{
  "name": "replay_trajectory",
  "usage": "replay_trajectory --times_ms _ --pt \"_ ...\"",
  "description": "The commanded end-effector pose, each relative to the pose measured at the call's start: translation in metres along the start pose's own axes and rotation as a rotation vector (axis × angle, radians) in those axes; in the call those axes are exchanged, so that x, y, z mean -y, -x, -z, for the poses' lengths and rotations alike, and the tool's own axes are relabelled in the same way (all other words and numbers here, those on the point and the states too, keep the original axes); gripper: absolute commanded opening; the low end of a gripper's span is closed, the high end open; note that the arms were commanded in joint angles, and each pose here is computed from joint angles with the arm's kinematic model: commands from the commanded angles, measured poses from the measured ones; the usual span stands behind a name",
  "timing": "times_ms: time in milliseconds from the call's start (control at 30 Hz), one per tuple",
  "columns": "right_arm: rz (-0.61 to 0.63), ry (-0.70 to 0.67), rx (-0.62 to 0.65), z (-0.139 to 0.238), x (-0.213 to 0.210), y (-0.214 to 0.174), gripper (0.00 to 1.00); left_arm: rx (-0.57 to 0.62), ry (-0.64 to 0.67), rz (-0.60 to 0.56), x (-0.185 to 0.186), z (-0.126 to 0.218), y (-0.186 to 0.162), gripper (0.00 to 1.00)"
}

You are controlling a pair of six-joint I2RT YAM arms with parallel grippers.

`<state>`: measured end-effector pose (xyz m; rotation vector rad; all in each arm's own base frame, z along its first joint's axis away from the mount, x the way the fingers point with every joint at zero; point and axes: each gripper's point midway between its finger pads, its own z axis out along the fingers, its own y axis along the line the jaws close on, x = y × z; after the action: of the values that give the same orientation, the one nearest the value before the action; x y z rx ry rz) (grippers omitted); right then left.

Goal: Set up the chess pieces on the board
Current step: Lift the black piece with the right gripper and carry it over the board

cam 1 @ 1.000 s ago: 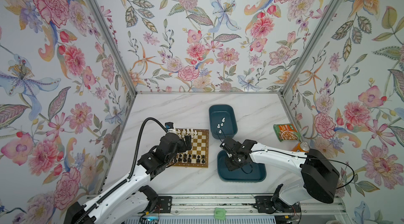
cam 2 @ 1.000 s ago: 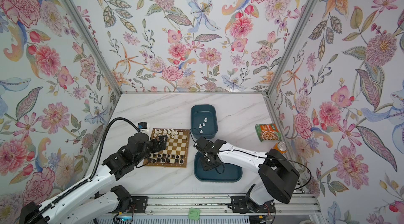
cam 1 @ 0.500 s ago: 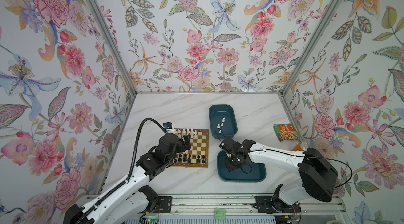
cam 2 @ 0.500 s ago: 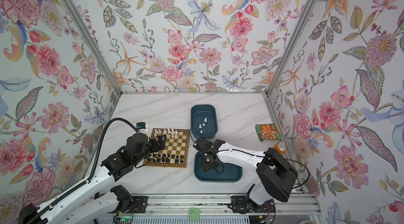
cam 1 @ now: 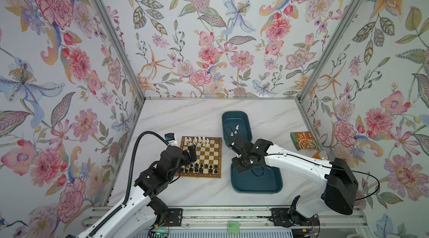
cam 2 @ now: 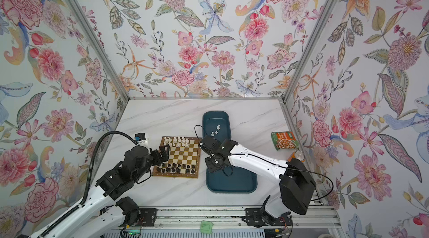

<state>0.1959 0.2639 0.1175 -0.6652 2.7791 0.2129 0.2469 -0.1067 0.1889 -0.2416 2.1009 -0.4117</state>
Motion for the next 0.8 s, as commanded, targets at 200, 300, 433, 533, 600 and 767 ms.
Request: replay_trajectory --times_ms 200,300,433,533,600,767 --pt "0.127 0.045 0.001 0.004 -0.063 0.026 0.02 -0.053 0.113 0.138 -0.060 0.005 -0.035 0.99" --pt "0.167 0.069 -0.004 -0.002 -0.087 0.032 0.02 -0.050 0.120 0.158 -0.066 0.007 -0.036 0.99" --pt "0.210 0.089 -0.016 -0.011 -0.111 0.036 0.02 -0.054 0.120 0.154 -0.066 0.005 -0.036 0.99" --pt "0.228 0.099 -0.021 -0.017 -0.123 0.039 0.02 -0.066 0.128 0.149 -0.067 0.003 -0.038 0.99" --pt "0.236 0.105 -0.025 -0.021 -0.129 0.040 0.02 -0.062 0.130 0.151 -0.068 0.003 -0.038 0.99" --pt "0.250 0.108 -0.035 -0.032 -0.139 0.041 0.02 -0.053 0.128 0.156 -0.068 0.003 -0.037 0.99"
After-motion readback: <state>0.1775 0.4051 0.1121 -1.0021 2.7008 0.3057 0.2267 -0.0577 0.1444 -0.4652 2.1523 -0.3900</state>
